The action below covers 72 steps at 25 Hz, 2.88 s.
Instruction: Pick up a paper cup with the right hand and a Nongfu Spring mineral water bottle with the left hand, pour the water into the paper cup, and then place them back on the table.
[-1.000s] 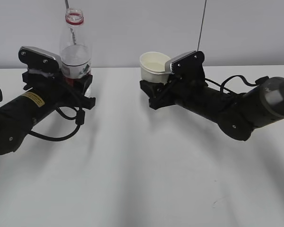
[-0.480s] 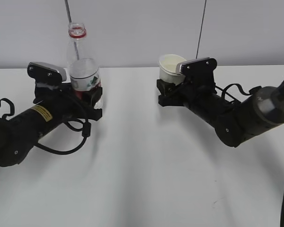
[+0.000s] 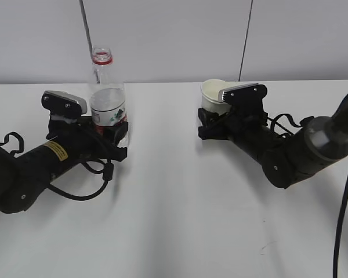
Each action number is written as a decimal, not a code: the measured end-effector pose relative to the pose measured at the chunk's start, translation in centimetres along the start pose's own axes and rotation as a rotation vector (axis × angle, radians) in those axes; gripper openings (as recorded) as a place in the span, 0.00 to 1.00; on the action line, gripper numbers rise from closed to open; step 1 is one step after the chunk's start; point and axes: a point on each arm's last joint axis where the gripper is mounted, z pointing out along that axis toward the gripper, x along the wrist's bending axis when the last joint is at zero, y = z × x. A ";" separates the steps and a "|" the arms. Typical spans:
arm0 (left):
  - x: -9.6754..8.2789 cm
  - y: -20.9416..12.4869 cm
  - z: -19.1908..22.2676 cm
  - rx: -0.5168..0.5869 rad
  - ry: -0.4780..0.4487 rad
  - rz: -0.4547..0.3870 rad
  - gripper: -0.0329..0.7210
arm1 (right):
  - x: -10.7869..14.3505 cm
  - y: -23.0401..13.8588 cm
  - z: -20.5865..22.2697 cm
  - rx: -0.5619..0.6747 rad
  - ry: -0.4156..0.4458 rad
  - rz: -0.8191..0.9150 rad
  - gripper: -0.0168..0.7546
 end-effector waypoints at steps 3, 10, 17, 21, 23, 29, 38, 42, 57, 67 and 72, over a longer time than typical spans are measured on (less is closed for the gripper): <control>-0.1 -0.4 0.0 0.010 -0.009 0.002 0.53 | -0.3 -1.1 0.1 0.025 -0.007 0.001 0.70; -0.3 -0.6 0.1 0.001 -0.034 -0.006 0.53 | -0.4 -1.4 0.1 0.031 0.000 -0.007 0.70; -0.5 -0.7 0.1 0.005 -0.054 -0.021 0.53 | 0.0 -1.4 0.1 0.035 0.052 -0.046 0.70; -0.7 -0.7 0.0 0.007 -0.072 -0.015 0.53 | 0.1 -1.4 0.1 0.039 0.058 -0.051 0.70; -0.7 -0.7 0.0 0.007 -0.078 -0.013 0.53 | 0.1 -1.5 0.1 0.046 0.061 -0.054 0.70; -1.0 -0.7 0.0 0.010 -0.114 -0.007 0.53 | 0.1 -1.6 0.1 0.052 0.061 -0.054 0.70; -1.2 -0.7 0.0 0.011 -0.133 0.000 0.54 | 0.2 -1.6 0.1 0.058 0.068 -0.065 0.71; -1.2 -0.7 0.0 0.011 -0.133 0.000 0.63 | 0.3 -1.7 0.1 0.060 0.090 -0.081 0.80; -1.2 -0.7 -0.3 0.010 -0.129 -0.006 0.79 | 0.1 -1.7 -2.9 0.124 0.057 -0.048 0.87; -0.7 -0.5 -4.4 0.064 0.024 -0.041 0.82 | 0.0 -0.2 -6.2 0.124 0.048 -0.040 0.84; -0.5 -0.7 -6.2 0.093 0.090 -0.024 0.82 | -0.2 0.1 -7.4 0.130 0.018 -0.018 0.82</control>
